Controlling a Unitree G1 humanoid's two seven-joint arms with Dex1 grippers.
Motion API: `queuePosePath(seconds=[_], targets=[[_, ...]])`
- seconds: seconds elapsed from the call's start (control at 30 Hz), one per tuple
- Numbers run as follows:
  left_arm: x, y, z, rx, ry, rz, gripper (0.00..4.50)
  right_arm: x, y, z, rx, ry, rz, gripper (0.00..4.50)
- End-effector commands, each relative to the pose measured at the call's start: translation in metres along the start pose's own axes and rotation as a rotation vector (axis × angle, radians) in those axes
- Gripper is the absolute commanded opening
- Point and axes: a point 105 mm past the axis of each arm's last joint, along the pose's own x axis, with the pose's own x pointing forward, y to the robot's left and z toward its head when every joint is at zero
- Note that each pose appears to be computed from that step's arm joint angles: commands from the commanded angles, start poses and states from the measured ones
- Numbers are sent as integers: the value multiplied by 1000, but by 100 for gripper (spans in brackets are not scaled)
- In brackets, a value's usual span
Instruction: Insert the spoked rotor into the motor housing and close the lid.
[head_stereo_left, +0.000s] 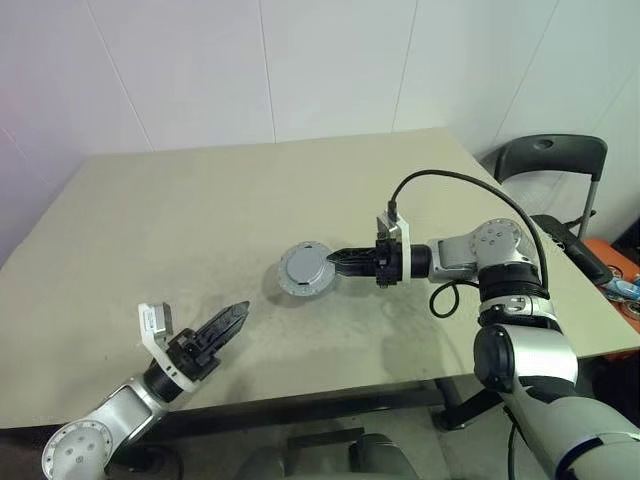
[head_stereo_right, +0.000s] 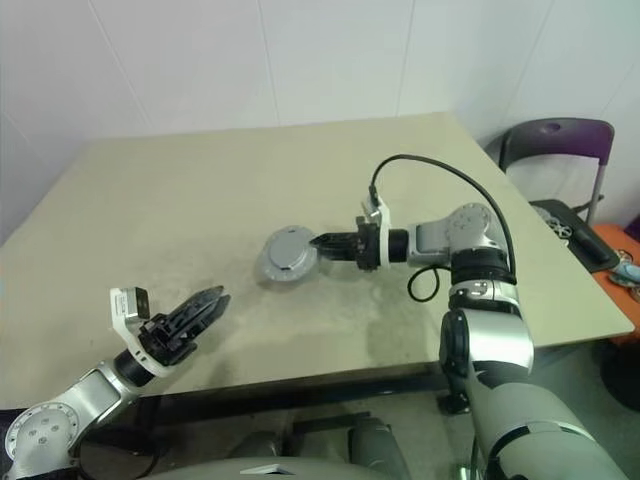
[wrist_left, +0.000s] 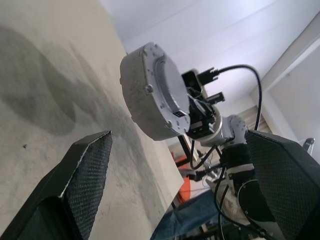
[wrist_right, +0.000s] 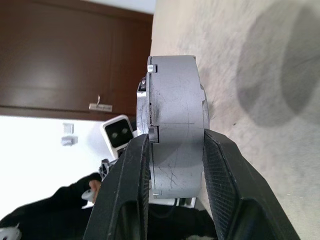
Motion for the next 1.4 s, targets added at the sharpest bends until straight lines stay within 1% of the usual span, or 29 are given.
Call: queuePosePath(seconds=[0.03,0.13,0.3,0.37,0.5,0.7,0.8,0.93,1.0,1.23,1.4], targets=[[10,-10,4,34,-8,-44,450,7,43,3,-102,20,168,118],[17,-9,8,41,-28,-33,450,14,54,0,-136,43,196,118],[26,-21,14,32,-55,-79,450,19,67,-4,-167,67,238,118],[27,-24,14,30,-55,-92,450,21,65,-9,-179,86,225,118],[30,-33,21,-1,-101,-138,450,22,62,-14,-169,101,222,118],[33,-39,17,-14,-66,-160,450,25,60,-23,-183,135,215,118],[33,-39,14,-26,-37,-158,391,25,62,-23,-183,137,219,118],[33,-40,12,-33,-28,-158,263,25,62,-23,-179,138,222,118],[33,-40,12,-36,-26,-159,218,25,61,-23,-178,136,218,118],[31,-39,11,-45,-21,-150,218,27,59,-24,-228,121,181,118],[29,-38,8,-53,-19,-141,218,28,60,-19,-197,83,211,118]])
